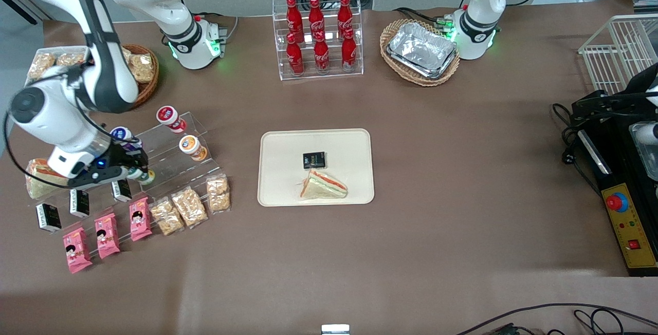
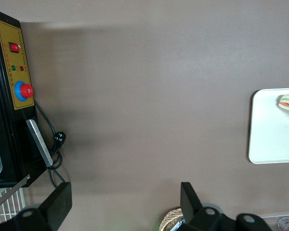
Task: Place green gum on tray
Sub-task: 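Close the right gripper on the green-lidded bottle and lift it, then carry the held bottle over to the cream tray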
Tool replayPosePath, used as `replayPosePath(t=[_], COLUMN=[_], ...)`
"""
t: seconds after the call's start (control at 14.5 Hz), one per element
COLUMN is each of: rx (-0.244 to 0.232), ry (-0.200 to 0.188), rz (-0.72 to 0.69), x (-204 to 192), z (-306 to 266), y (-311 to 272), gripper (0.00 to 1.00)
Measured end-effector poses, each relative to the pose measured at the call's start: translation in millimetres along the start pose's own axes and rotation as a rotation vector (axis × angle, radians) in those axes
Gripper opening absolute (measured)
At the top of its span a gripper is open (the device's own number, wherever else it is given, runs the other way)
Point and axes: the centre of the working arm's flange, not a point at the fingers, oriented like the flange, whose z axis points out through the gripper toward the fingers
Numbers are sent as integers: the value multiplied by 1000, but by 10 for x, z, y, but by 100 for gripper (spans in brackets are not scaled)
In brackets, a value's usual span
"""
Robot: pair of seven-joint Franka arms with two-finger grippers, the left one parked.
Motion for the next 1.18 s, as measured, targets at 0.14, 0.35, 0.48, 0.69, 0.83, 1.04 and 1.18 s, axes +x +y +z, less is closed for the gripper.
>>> replayPosePath(t=[0.14,0.35,0.48,0.69,0.83,1.04,1.18], rx=[24,45,54,68,63,75,73], ry=[-41,-79,-84,-102,-116,-133,-138], rz=[-2,-7,-11,25,71,143,176], x=[52,103,144,234,315,392,429], z=[-500,-1234,-1607,-1903,-1923,-1888,-1835], y=[19,27,-25,-409,-860,-1563,-1925], gripper=[59,59,59,59,59,59,59])
